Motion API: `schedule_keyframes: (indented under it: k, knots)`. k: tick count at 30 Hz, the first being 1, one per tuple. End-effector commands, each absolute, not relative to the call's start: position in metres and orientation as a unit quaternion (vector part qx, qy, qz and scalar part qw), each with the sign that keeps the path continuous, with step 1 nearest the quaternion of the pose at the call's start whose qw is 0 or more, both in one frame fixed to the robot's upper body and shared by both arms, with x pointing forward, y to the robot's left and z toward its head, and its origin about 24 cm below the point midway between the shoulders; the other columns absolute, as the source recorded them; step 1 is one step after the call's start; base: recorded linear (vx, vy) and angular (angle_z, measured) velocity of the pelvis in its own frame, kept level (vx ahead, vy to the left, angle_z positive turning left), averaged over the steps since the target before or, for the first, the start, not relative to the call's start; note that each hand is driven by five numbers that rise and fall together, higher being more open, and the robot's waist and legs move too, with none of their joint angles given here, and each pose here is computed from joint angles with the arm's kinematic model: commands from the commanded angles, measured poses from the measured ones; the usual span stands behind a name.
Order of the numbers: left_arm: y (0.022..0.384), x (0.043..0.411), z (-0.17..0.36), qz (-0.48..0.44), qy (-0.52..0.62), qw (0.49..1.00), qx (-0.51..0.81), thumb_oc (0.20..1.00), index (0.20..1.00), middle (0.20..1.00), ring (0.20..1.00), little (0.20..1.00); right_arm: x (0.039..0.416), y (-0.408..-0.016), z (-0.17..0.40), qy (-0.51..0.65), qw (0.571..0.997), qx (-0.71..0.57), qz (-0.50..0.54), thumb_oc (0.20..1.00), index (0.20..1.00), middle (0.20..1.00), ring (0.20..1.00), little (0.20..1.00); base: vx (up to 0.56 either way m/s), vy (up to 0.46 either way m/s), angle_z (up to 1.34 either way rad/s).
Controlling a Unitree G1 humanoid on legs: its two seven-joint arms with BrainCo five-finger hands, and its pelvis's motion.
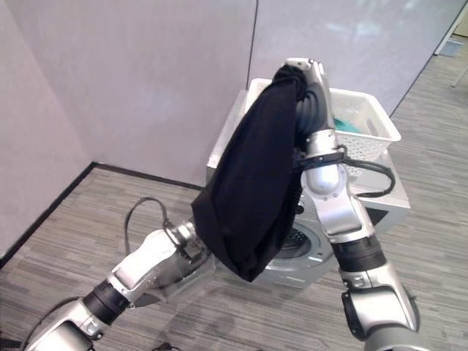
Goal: Grab the laundry basket,head to the washer,open it,put in the laundry and shut it.
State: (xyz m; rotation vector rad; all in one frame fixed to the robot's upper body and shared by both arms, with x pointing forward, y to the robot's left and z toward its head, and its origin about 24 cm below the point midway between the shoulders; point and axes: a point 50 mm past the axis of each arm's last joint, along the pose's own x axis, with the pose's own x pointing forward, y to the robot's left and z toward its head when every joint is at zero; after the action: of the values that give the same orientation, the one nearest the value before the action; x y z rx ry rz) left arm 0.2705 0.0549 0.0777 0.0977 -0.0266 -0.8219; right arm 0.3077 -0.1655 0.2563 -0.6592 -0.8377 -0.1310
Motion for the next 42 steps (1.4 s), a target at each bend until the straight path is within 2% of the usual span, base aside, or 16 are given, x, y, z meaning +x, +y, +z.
schedule_keyframes:
  k: [1,11,30,31,32,33,34,42]
  knots:
    - [0.037,0.273,0.098,-0.430,-0.058,0.900,0.026,1.000,1.000,1.000,1.000,1.000,0.294,-0.183,0.314,-0.486,0.807,-0.310,-0.125,0.200,0.200,0.200,0.200,0.200,0.00,0.000,0.00]
    - [0.042,0.272,0.100,-0.429,-0.061,0.901,0.026,1.000,1.000,1.000,1.000,1.000,0.293,-0.185,0.315,-0.488,0.808,-0.303,-0.132,0.200,0.200,0.200,0.200,0.200,0.00,0.000,0.00]
    - [-0.005,0.273,0.090,-0.471,-0.034,0.881,0.027,1.000,1.000,1.000,1.000,1.000,0.293,-0.182,0.307,-0.489,0.817,-0.275,-0.135,0.200,0.200,0.200,0.200,0.200,0.00,0.000,0.00]
    - [-0.009,0.273,0.089,-0.469,-0.034,0.882,0.025,0.539,0.539,0.539,0.539,0.539,0.292,-0.182,0.306,-0.490,0.817,-0.272,-0.138,0.200,0.200,0.200,0.200,0.200,0.00,0.000,0.00]
    - [-0.009,0.273,0.089,-0.469,-0.034,0.882,0.025,0.539,0.539,0.539,0.539,0.539,0.292,-0.182,0.306,-0.490,0.817,-0.272,-0.138,0.200,0.200,0.200,0.200,0.200,0.00,0.000,0.00]
    - [-0.010,0.273,0.090,-0.469,-0.036,0.882,0.022,0.404,0.404,0.404,0.404,0.404,0.292,-0.182,0.306,-0.490,0.817,-0.271,-0.139,0.200,0.200,0.200,0.200,0.200,0.00,0.000,0.00]
    - [-0.011,0.273,0.090,-0.464,-0.034,0.885,0.013,0.200,0.200,0.200,0.200,0.200,0.292,-0.182,0.305,-0.490,0.818,-0.269,-0.140,0.200,0.200,0.200,0.200,0.200,0.00,0.000,0.00]
    - [-0.013,0.273,0.095,-0.458,-0.043,0.888,-0.008,0.200,0.200,0.200,0.200,0.200,0.293,-0.181,0.303,-0.489,0.819,-0.266,-0.140,0.200,0.200,0.200,0.200,0.200,0.00,0.000,0.00]
